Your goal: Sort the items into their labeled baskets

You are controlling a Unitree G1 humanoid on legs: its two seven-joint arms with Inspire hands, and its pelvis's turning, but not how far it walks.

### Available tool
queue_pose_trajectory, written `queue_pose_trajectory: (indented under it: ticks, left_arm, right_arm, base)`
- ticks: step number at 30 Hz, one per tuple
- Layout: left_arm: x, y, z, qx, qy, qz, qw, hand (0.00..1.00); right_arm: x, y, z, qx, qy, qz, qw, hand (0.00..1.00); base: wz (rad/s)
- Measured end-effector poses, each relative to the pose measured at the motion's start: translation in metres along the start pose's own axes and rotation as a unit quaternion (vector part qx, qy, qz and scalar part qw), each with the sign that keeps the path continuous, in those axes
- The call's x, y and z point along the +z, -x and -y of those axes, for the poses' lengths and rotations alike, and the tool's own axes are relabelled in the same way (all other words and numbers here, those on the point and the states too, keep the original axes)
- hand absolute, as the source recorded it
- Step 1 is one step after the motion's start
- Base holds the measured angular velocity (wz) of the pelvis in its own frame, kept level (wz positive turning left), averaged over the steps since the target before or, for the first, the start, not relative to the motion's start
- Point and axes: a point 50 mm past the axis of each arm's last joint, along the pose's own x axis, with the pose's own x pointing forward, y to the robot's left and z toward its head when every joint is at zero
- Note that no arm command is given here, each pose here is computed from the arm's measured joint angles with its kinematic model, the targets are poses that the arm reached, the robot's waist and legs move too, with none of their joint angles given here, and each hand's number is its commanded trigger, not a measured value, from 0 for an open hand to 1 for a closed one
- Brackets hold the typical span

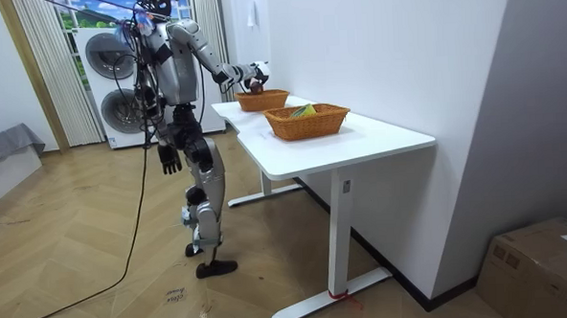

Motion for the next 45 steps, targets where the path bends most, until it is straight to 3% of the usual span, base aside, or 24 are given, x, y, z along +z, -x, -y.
queue_pose_trajectory:
  ticks: [33,45]
  left_arm:
    - [0.008,0.000,-0.007,0.017,0.000,0.016,1.000,0.00]
    - [0.021,-0.003,-0.012,0.029,0.012,0.027,0.999,0.00]
  right_arm:
    - [0.005,0.000,0.002,-0.005,0.001,0.012,1.000,0.00]
    - [0.029,0.001,0.034,-0.060,-0.008,0.063,0.996,0.00]
  base:
    - [0.00]
    - [-0.03]
